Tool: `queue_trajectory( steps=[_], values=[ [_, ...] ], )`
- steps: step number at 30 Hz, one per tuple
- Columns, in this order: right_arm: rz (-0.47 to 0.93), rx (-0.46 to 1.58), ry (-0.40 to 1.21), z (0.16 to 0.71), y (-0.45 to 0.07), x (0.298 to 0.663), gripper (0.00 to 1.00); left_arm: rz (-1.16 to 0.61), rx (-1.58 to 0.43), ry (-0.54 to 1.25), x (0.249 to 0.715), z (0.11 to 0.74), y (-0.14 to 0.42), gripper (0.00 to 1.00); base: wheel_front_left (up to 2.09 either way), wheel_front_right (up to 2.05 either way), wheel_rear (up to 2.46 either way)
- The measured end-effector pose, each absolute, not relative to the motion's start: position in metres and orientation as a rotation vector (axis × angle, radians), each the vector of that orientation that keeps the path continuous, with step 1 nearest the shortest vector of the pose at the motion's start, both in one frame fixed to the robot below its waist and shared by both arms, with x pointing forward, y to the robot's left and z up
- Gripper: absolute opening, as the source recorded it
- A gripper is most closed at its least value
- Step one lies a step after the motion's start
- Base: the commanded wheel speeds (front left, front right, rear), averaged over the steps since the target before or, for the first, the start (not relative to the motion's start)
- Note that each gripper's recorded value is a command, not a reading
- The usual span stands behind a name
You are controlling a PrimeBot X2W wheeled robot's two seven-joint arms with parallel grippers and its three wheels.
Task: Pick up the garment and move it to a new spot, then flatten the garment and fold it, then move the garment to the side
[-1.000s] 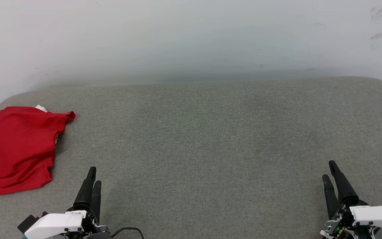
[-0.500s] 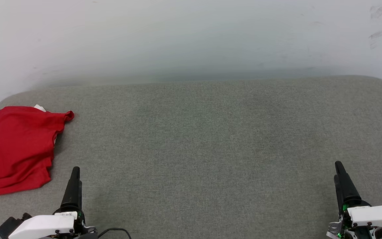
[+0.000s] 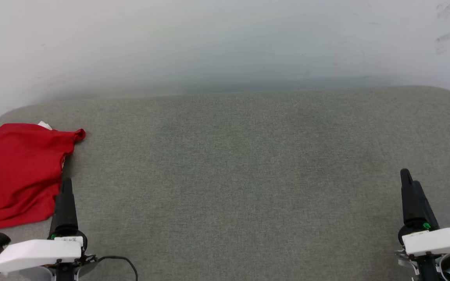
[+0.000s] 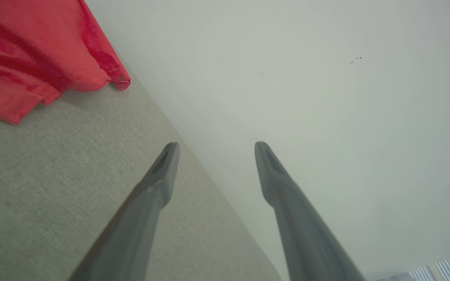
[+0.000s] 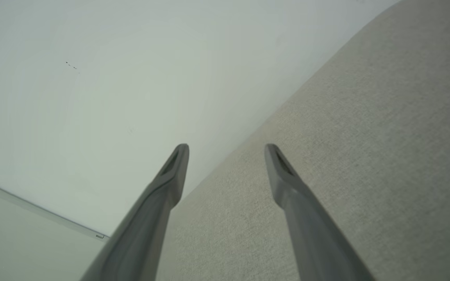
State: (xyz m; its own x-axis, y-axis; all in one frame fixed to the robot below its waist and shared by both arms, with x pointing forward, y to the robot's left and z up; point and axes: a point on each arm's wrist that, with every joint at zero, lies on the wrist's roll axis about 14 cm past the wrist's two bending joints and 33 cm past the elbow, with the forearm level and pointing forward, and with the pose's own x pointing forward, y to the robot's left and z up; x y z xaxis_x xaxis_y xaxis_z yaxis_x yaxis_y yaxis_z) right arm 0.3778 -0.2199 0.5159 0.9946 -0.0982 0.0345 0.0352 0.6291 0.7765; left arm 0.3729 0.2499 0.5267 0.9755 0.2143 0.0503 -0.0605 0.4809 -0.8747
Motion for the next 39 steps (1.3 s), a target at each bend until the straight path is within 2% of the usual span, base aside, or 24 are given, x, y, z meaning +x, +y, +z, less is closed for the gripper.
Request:
queue_trajectory(
  steps=[11, 18, 28, 39],
  values=[
    [0.024, 0.544, -0.185, 0.562, -0.201, 0.383, 1.00, 0.105, -0.721, -0.159, 0.380, 0.557, 0.210, 1.00, 0.00, 0.00, 0.00],
    [0.055, 0.365, -0.220, 0.574, -0.190, 0.383, 1.00, 0.058, -0.443, -0.110, 0.380, 0.556, 0.177, 1.00, 0.00, 0.00, 0.00],
    [0.079, 0.186, -0.242, 0.579, -0.180, 0.381, 1.00, 0.024, -0.267, -0.059, 0.375, 0.542, 0.155, 1.00, 0.00, 0.00, 0.00],
    [0.103, 0.020, -0.239, 0.575, -0.170, 0.378, 1.00, -0.004, -0.100, -0.111, 0.371, 0.550, 0.137, 1.00, 0.00, 0.00, 0.00]
  ],
)
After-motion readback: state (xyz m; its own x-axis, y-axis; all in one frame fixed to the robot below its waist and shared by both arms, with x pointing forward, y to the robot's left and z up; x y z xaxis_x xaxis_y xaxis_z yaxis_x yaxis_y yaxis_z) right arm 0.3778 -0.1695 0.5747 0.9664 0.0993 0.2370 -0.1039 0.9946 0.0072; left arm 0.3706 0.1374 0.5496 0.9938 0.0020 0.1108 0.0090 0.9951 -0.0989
